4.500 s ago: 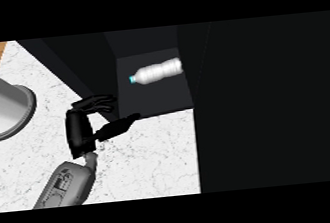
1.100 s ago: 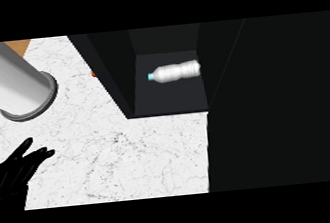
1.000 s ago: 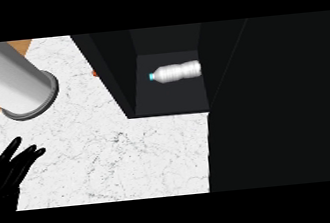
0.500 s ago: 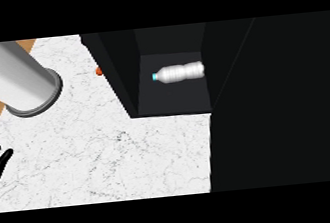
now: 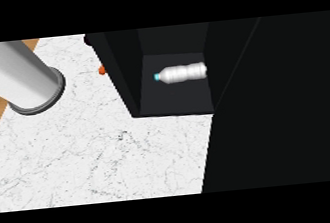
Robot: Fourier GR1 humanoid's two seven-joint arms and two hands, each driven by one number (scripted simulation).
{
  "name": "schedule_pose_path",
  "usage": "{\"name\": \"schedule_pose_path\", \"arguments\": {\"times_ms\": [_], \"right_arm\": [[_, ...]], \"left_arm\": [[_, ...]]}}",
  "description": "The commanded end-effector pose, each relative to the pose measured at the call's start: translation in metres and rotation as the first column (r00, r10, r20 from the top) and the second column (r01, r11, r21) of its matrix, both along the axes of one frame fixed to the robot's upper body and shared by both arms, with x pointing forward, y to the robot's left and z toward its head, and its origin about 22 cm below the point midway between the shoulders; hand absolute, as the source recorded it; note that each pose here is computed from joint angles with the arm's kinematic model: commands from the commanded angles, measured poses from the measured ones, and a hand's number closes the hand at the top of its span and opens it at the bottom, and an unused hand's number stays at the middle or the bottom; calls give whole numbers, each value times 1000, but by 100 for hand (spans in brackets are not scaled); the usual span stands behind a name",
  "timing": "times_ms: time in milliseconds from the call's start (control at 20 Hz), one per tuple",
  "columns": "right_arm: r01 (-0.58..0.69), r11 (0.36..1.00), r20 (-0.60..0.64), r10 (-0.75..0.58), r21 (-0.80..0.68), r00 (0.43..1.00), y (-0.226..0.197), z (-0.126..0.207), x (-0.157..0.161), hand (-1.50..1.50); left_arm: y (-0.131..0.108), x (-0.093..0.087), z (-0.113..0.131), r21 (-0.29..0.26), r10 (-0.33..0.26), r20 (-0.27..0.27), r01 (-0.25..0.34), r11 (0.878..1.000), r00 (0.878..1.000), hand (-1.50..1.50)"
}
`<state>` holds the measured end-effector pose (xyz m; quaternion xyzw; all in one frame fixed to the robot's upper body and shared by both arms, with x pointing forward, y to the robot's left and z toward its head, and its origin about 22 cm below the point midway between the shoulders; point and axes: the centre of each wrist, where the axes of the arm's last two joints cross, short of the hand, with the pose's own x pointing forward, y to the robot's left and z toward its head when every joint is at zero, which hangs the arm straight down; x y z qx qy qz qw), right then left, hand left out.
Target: Pick up the bottled water, place it into the cabinet and close the cabinet
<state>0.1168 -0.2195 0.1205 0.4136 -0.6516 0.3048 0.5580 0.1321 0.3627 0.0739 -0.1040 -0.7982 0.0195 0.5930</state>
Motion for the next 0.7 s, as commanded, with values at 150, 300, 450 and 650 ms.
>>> {"name": "schedule_pose_path", "arguments": {"times_ms": [150, 300, 450, 650], "right_arm": [[26, 997, 150, -15, -67, 989, 31, 42, -8, 150], [24, 997, 144, -14, -69, 989, 43, 43, 0, 150], [-1, 999, 138, 7, -40, 990, 60, 46, 7, 150], [10, 1000, 120, -9, -9, 993, 82, 48, 20, 150]], "left_arm": [[15, -7, 6, 1, -5, 3, 5, 1000, 1000, -150], [24, -10, 8, 13, -12, 3, 12, 1000, 1000, -150], [27, -10, 13, 8, -22, 14, 22, 1000, 1000, -150], [35, -16, 12, 0, -31, 8, 31, 1000, 999, -150]]}}
